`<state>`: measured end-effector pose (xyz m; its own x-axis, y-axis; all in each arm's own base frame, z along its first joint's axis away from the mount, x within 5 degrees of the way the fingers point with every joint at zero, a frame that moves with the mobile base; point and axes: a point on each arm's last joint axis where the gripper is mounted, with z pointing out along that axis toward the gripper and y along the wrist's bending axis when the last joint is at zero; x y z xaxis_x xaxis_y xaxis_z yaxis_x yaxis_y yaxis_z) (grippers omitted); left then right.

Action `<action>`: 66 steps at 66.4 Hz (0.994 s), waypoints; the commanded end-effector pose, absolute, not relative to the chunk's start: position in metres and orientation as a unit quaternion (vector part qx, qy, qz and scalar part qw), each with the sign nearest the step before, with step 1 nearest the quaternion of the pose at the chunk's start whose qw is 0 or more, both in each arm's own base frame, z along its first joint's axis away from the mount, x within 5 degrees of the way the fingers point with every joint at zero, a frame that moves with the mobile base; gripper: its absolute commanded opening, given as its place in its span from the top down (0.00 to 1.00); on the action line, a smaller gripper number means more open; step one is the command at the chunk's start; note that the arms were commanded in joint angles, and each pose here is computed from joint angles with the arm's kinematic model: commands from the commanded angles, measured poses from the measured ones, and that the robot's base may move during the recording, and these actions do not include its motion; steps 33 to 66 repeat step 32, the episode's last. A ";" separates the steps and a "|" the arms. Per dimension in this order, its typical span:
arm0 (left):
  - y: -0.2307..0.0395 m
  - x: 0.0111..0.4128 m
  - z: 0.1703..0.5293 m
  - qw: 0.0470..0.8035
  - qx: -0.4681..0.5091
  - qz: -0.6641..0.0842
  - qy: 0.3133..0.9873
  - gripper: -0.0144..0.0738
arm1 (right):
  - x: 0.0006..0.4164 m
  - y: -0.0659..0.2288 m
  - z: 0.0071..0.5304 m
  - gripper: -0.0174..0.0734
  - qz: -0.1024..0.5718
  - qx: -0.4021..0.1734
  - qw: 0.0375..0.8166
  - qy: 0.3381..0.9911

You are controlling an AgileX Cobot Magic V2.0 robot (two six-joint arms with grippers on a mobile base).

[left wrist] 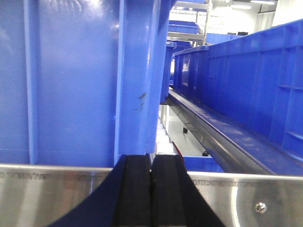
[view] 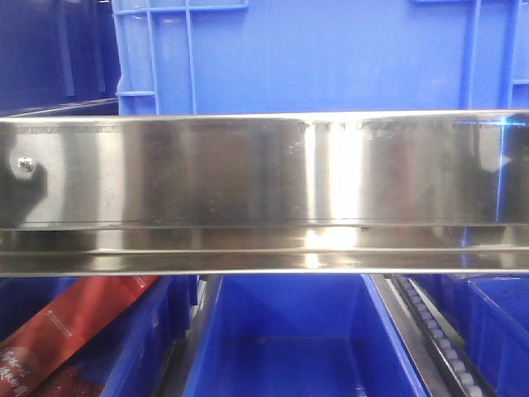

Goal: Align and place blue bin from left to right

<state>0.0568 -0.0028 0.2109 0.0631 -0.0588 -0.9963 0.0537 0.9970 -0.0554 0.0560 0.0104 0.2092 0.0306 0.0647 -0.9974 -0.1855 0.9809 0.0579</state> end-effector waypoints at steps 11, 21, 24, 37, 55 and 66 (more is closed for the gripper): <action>-0.003 0.056 0.213 0.736 -0.002 -0.043 0.676 0.96 | 0.055 0.010 0.211 0.89 0.085 -0.043 0.725 0.682; -0.003 0.056 0.213 0.736 -0.002 -0.043 0.676 0.96 | 0.055 0.010 0.211 0.89 0.085 -0.043 0.725 0.682; -0.003 0.056 0.213 0.736 -0.002 -0.043 0.676 0.96 | 0.055 0.010 0.211 0.89 0.085 -0.043 0.725 0.682; -0.003 0.056 0.213 0.736 -0.002 -0.043 0.676 0.96 | 0.055 0.010 0.211 0.89 0.085 -0.043 0.725 0.682; -0.003 0.056 0.213 0.736 -0.002 -0.043 0.676 0.96 | 0.055 0.010 0.211 0.89 0.085 -0.043 0.725 0.682; -0.003 0.056 0.213 0.736 -0.002 -0.043 0.676 0.96 | 0.055 0.010 0.211 0.89 0.085 -0.043 0.725 0.682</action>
